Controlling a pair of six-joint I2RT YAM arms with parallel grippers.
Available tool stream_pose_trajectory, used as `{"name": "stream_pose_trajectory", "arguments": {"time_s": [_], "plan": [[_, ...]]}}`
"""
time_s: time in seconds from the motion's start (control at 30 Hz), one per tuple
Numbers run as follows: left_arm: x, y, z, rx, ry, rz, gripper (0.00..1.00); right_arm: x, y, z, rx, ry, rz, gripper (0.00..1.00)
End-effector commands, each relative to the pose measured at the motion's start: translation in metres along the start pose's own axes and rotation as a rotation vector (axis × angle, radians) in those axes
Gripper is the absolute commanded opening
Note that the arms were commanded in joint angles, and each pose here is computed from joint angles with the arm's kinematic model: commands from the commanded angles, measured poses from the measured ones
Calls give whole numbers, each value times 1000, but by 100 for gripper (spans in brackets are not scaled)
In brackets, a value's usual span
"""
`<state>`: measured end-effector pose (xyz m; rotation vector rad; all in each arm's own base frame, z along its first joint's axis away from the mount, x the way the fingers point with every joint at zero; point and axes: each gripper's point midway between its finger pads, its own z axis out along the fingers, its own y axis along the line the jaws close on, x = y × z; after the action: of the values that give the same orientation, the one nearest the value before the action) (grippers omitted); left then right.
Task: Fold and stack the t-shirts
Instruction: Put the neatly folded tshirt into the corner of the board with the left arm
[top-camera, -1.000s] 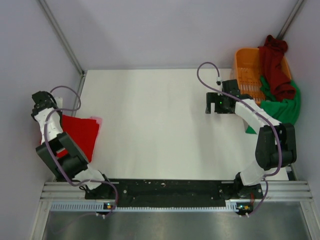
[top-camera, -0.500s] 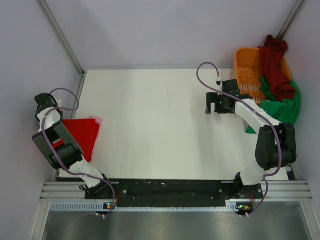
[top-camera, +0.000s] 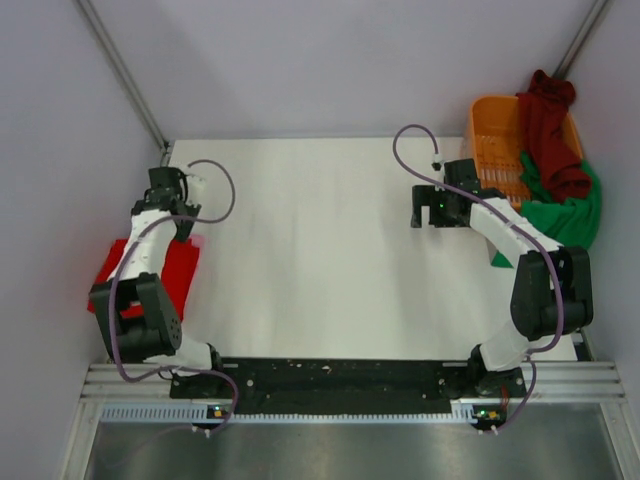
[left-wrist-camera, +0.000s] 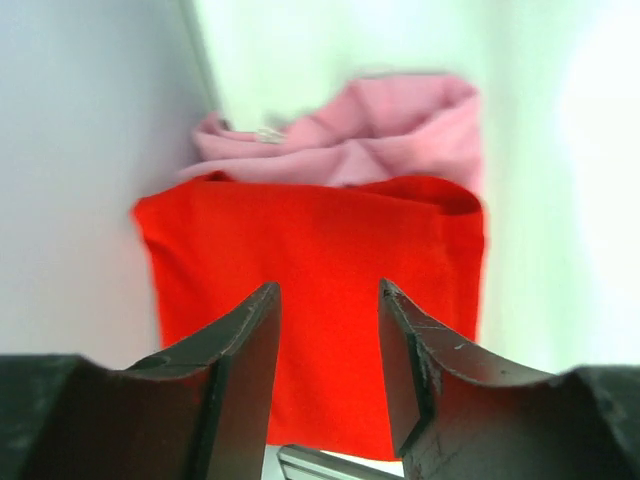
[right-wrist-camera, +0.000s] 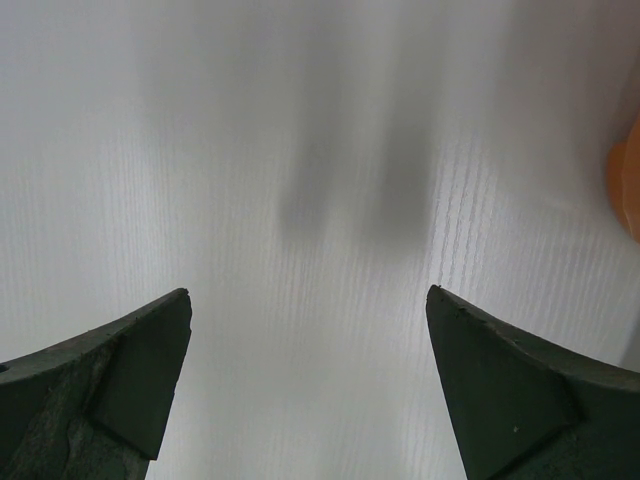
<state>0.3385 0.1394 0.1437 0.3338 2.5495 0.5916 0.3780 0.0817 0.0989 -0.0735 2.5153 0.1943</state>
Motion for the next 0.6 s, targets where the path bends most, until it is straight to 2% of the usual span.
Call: {"name": "stream_pose_trajectory", "arguments": {"time_s": [0.0, 0.1, 0.3, 0.43, 0.57], "plan": [[24, -48, 16, 93, 133, 9, 51, -11, 2, -8, -21, -42, -2, 99], [18, -56, 23, 63, 142, 45, 61, -9, 2, -7, -21, -39, -2, 99], [7, -81, 39, 79, 166, 92, 60, -6, 2, -5, -21, -34, -8, 99], [13, -87, 48, 70, 198, 91, 55, -5, 2, -3, -25, -28, -9, 99], [13, -83, 52, 42, 201, 83, 40, -6, 4, -2, -34, -28, -14, 99]]}}
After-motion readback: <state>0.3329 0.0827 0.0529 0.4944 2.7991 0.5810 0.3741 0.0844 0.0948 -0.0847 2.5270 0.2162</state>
